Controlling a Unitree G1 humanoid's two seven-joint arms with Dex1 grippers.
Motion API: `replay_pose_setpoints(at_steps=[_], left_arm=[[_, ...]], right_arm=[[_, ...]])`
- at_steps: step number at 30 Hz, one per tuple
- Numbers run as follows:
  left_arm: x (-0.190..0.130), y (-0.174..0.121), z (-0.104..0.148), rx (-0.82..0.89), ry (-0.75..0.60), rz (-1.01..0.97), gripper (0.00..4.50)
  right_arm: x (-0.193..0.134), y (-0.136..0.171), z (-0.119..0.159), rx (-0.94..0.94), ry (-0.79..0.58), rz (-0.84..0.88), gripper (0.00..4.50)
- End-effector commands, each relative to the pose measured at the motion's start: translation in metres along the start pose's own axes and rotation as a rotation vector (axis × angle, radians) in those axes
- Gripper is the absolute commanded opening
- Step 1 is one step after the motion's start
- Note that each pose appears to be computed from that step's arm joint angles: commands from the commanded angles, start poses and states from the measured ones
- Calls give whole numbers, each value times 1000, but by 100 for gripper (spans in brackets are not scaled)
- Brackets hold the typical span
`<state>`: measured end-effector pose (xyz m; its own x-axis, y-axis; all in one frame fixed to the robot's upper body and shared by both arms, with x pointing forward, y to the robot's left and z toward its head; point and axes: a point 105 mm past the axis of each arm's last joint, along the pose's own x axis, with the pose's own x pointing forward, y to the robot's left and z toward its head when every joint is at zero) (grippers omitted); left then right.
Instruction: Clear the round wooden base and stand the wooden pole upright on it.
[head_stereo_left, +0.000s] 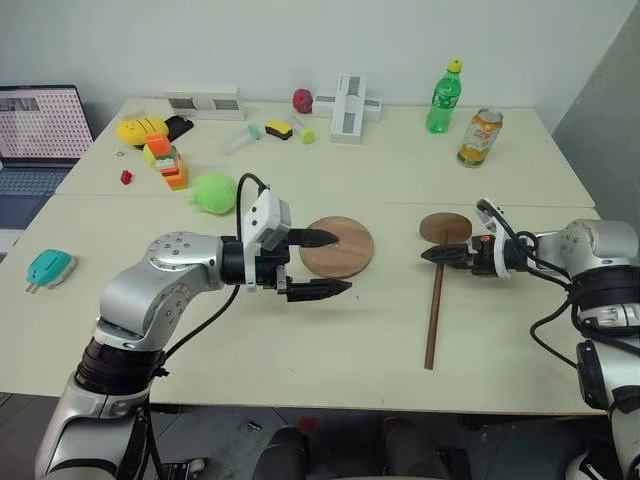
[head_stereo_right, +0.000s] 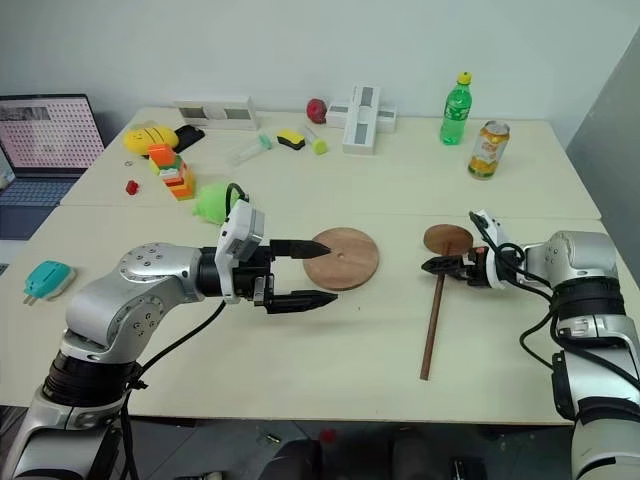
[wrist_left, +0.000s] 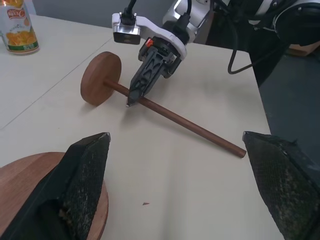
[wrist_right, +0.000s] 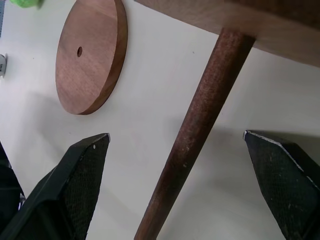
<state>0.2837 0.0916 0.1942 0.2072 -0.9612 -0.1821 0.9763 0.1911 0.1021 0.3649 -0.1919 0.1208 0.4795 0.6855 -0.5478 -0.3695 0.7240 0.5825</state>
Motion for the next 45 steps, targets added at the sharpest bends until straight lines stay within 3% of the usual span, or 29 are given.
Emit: replay_pose_setpoints(at_steps=[1, 11, 15, 19, 21, 26, 29, 32, 38, 45], left_arm=[[-4, -4, 10, 48, -12, 1, 450], [-3, 2, 11, 84, -8, 11, 450], [-5, 2, 10, 82, -3, 3, 450], [-6, 3, 8, 80, 4, 6, 450], [-11, 3, 5, 67, 14, 14, 450], [-34, 1, -13, -1, 3, 132, 450], [-38, -4, -20, -28, -9, 180, 450], [-41, -6, -21, -61, -96, 308, 450], [-50, -3, -27, -42, -193, 604, 450], [-54, -18, -54, -99, -187, 748, 450]], right_arm=[[-2, 3, 7, -12, -16, 17, 353], [-3, 13, 13, -3, -19, 55, 118], [-5, 14, 13, -7, -10, 51, 44], [-9, 21, 20, -12, -19, 70, 29], [-14, 44, 38, -34, -58, 137, 27], [-22, 163, 104, -488, -371, 407, 25], [-18, 196, 116, -566, -500, 442, 25], [1, 224, 125, -835, -727, 340, 25], [21, 234, 137, -910, -1000, 215, 25], [39, 221, 129, -857, -1028, 172, 25]])
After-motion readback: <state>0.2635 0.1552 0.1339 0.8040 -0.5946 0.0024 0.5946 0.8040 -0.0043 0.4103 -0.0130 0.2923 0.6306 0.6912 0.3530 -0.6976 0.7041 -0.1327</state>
